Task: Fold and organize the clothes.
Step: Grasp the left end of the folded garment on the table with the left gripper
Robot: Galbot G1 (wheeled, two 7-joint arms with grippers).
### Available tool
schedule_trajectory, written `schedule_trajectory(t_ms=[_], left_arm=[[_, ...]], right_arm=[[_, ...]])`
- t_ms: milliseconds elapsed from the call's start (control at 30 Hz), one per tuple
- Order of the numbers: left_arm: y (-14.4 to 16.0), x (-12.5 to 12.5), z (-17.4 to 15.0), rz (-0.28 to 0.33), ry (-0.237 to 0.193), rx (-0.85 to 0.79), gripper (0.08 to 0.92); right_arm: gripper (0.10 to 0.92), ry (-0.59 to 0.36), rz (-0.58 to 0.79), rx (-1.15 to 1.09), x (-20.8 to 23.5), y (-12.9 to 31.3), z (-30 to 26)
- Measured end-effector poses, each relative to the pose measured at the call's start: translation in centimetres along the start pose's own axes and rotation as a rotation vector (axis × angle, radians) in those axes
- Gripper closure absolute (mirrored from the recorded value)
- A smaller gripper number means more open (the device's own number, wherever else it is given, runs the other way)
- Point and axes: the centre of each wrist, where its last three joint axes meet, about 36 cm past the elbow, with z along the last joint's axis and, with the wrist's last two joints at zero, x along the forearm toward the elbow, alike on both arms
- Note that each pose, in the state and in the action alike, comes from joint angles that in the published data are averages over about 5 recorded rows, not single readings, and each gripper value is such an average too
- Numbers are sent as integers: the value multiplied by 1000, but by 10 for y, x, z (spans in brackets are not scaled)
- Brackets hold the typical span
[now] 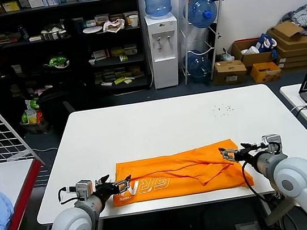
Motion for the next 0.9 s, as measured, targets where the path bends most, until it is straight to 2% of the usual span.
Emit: schedule_trajectory(t_ms=[400, 500, 900], left_arm=[[10, -11, 0, -7, 42, 59, 78], [12, -13, 1, -10, 52, 58, 98], [12, -14, 6, -4, 73, 51, 422]], right_arm=[[101, 2, 6, -4, -1, -1, 1], [101, 3, 6, -6, -1, -2, 2], [101, 3, 7, -9, -2, -2, 2]])
